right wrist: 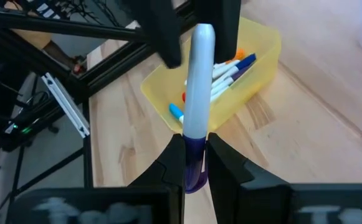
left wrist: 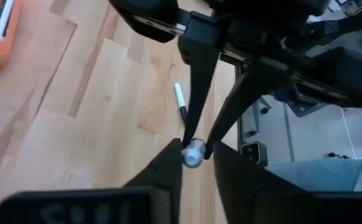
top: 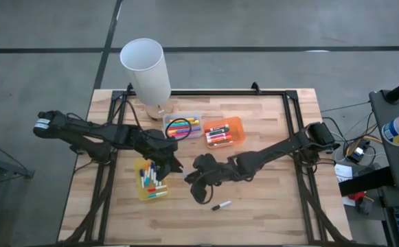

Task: Pick & Place Markers
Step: Put the purple pen into the yellow bin, then put the black pen into the yellow bin

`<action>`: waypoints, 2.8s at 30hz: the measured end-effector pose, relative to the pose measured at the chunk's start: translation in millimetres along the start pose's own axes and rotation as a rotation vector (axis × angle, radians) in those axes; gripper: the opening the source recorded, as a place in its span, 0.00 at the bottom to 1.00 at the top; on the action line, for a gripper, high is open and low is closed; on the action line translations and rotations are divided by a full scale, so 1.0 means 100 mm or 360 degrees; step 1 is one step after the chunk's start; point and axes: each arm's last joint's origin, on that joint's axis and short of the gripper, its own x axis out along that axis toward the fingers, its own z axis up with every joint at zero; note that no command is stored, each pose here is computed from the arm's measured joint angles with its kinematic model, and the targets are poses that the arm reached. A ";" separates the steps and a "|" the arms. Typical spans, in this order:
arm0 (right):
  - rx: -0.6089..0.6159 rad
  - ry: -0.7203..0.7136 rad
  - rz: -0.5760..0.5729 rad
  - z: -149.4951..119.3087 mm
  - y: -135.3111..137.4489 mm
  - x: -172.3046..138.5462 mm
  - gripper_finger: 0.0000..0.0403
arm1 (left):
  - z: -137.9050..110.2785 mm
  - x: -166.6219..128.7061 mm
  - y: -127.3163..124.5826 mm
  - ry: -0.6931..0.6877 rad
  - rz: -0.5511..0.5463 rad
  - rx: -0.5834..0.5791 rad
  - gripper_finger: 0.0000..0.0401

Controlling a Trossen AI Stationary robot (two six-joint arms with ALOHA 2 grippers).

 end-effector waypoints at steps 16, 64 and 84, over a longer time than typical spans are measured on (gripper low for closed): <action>0.0030 0.0083 0.0030 -0.02 -0.02 0.01 0.25 | -0.07 0.02 0.04 0.0098 -0.0017 -0.0015 0.04; -0.0504 0.0924 0.0233 -0.53 -0.04 -0.14 0.31 | -0.64 -0.05 0.46 0.0722 0.0743 -0.0352 0.17; -0.0852 0.1112 0.0203 -1.27 -0.47 -0.14 0.30 | -0.62 -0.03 0.45 0.0677 0.0709 -0.0344 0.17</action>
